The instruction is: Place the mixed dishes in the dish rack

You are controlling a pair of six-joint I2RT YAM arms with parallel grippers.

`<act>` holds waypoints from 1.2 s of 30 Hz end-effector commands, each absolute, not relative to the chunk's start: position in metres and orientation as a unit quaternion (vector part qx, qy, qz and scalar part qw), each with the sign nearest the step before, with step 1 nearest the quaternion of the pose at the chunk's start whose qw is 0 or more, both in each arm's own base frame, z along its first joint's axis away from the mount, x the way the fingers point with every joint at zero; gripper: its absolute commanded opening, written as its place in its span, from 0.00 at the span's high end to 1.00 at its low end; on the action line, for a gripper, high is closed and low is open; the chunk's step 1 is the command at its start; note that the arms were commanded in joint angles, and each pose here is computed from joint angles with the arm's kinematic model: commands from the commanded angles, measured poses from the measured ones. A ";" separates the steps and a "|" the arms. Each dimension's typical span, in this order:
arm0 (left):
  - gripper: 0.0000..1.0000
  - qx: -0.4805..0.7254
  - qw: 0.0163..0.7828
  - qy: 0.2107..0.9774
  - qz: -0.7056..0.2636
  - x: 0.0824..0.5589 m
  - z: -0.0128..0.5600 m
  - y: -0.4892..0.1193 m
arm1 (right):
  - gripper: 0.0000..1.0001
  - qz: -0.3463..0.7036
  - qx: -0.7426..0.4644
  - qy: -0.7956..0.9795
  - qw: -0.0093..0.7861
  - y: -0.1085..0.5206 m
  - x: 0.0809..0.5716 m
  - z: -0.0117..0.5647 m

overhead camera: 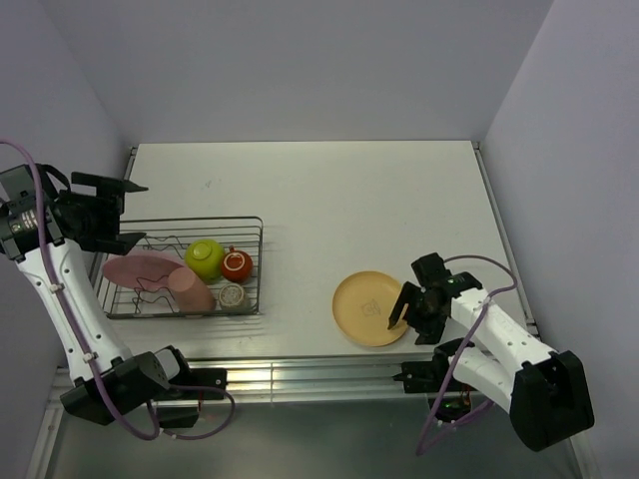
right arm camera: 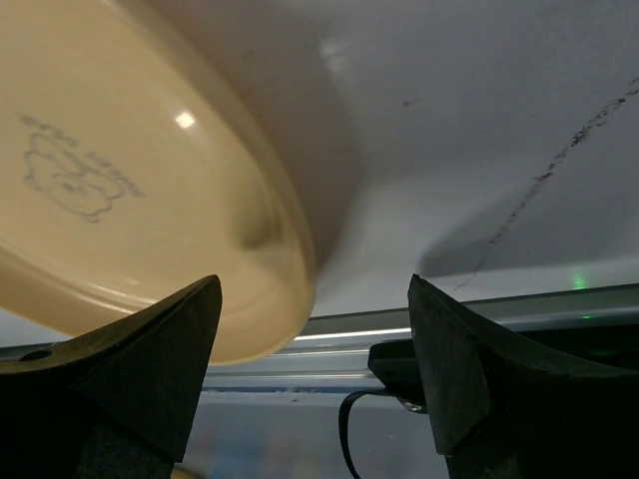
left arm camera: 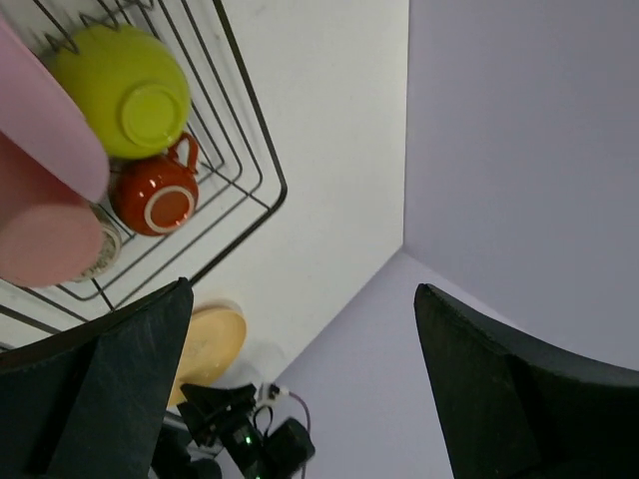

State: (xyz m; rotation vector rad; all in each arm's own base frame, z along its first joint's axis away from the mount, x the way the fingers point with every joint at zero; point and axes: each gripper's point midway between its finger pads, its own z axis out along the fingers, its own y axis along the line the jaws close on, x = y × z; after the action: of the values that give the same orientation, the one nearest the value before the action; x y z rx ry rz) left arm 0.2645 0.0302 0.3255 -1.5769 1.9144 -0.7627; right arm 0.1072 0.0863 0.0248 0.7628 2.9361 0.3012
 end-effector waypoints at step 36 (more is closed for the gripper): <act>0.01 -0.428 0.007 0.772 -0.469 0.287 0.347 -0.254 | 1.00 0.018 -0.131 0.849 0.511 0.183 0.253 0.294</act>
State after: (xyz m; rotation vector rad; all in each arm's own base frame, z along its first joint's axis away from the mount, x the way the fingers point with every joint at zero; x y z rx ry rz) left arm 0.2893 -0.2436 0.3165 -1.2842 2.4599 -1.3524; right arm 0.2475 0.1954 0.2738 -0.3146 2.1234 0.1935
